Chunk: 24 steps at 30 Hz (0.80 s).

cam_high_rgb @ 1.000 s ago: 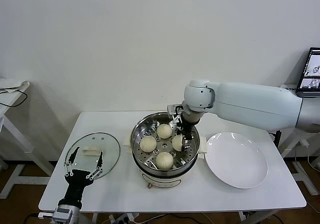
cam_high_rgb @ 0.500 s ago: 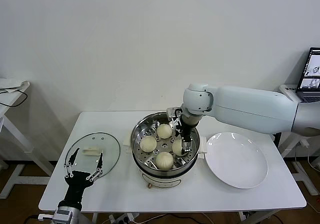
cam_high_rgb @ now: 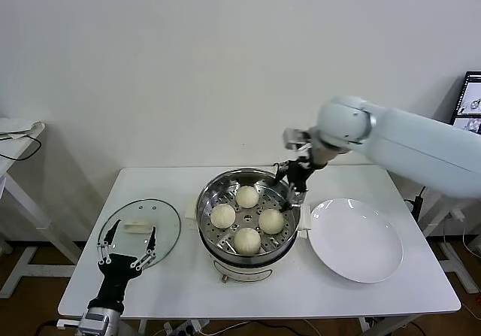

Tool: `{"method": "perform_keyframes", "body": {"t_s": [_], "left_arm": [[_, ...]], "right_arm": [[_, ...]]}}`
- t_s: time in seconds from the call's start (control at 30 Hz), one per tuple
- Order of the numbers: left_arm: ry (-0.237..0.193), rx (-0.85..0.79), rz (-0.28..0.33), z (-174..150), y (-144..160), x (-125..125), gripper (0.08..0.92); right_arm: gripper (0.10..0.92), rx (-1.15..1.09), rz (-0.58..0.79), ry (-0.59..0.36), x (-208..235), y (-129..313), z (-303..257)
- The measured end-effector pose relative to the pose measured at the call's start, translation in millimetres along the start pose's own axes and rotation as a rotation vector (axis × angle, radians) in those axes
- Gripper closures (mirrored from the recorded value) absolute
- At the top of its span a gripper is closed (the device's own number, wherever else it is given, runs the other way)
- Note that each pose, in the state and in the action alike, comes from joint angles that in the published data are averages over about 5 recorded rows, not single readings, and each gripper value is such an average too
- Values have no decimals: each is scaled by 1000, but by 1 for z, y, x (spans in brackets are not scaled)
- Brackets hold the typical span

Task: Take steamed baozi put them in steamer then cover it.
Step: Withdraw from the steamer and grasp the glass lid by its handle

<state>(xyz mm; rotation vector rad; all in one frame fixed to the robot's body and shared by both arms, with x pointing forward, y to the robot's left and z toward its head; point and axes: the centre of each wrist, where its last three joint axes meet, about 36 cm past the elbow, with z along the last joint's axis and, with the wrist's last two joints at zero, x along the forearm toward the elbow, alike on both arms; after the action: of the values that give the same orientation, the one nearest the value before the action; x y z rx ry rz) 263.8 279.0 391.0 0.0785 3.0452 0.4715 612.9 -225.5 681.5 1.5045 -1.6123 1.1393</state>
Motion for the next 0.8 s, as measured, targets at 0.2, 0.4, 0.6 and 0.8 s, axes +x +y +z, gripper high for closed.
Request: {"method": "perform_keyframes", "body": {"t_s": [0.2,0.4,0.6,0.8], "left_arm": [[-11,6,12,1,4,-4,177],[-48,8,5,2,4,-12,177],[-85,-9,-5,5,7,-18,177],[-113,-19,-3,5,8,-23,177]], "right_arm": [[200,-90,179,-232,17,21,62],[200,-217,438,-494,12,56,113],[200,-346,697,-721,-10,98,139],[200,-499,926,-894,-46,152,157]]}}
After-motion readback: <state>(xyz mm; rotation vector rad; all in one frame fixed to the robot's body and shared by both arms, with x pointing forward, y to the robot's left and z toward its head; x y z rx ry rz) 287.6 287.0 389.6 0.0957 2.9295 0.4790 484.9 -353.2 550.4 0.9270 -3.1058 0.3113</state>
